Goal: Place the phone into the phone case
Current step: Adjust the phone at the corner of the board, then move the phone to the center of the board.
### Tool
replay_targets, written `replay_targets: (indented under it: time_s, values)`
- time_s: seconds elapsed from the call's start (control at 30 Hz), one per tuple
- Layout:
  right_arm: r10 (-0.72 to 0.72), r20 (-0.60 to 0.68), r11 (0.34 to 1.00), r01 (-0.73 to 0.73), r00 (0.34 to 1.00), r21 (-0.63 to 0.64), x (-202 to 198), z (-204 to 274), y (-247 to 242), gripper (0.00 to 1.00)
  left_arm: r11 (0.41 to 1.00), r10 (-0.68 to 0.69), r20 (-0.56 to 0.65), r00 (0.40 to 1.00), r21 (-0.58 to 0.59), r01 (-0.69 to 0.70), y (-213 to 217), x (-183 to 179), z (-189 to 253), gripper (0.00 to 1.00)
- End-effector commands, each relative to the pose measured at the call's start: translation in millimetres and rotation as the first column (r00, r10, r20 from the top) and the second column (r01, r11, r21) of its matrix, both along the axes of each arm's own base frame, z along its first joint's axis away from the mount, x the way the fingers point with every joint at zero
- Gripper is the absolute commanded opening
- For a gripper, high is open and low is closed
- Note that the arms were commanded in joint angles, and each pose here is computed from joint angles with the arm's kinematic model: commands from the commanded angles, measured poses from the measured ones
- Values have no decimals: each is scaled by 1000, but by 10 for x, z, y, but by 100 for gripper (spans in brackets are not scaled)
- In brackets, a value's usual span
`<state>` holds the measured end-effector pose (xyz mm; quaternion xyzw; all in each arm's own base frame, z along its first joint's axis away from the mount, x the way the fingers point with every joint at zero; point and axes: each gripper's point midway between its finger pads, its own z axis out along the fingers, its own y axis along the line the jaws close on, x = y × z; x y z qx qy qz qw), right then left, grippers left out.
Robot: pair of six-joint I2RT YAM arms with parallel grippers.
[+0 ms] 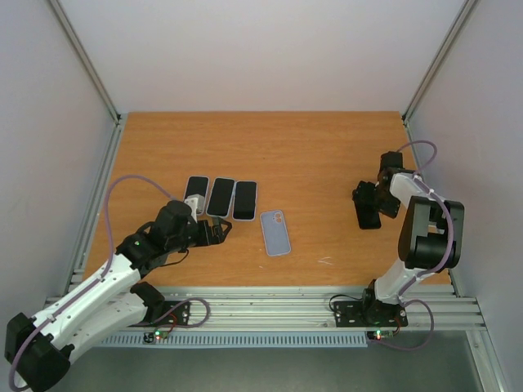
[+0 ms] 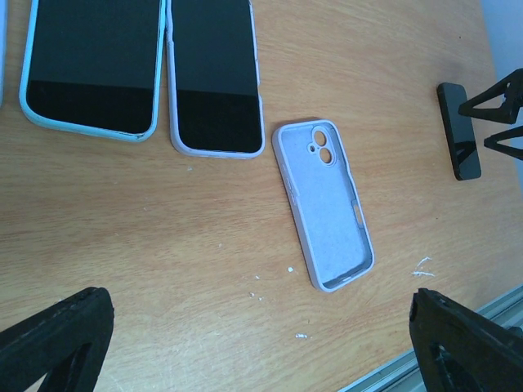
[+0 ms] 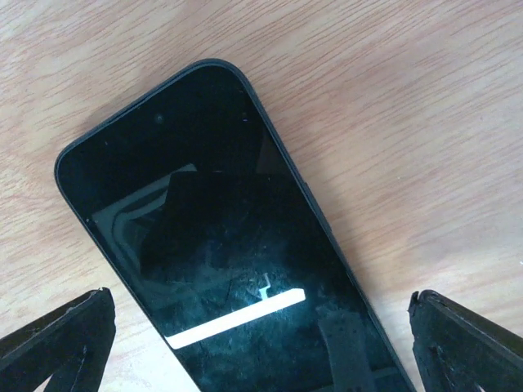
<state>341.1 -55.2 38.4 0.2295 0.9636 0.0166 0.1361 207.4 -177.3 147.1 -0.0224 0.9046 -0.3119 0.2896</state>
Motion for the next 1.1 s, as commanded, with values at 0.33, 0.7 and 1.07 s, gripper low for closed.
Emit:
replay_targets:
  time_s: [0.33, 0.7, 1.07]
  values:
    - [34, -34, 982, -27, 999, 185, 0, -241, 220, 98, 1000, -10, 2, 1000, -23, 10, -38, 5, -3, 99]
    - [125, -162, 986, -104, 979, 128, -161, -362, 420, 98, 999, -16, -5, 1000, -38, 16, -67, 4, 6, 99]
    - [211, -280, 977, -207, 937, 43, -246, -432, 568, 97, 999, -19, -14, 1000, -39, 18, -67, -12, 6, 99]
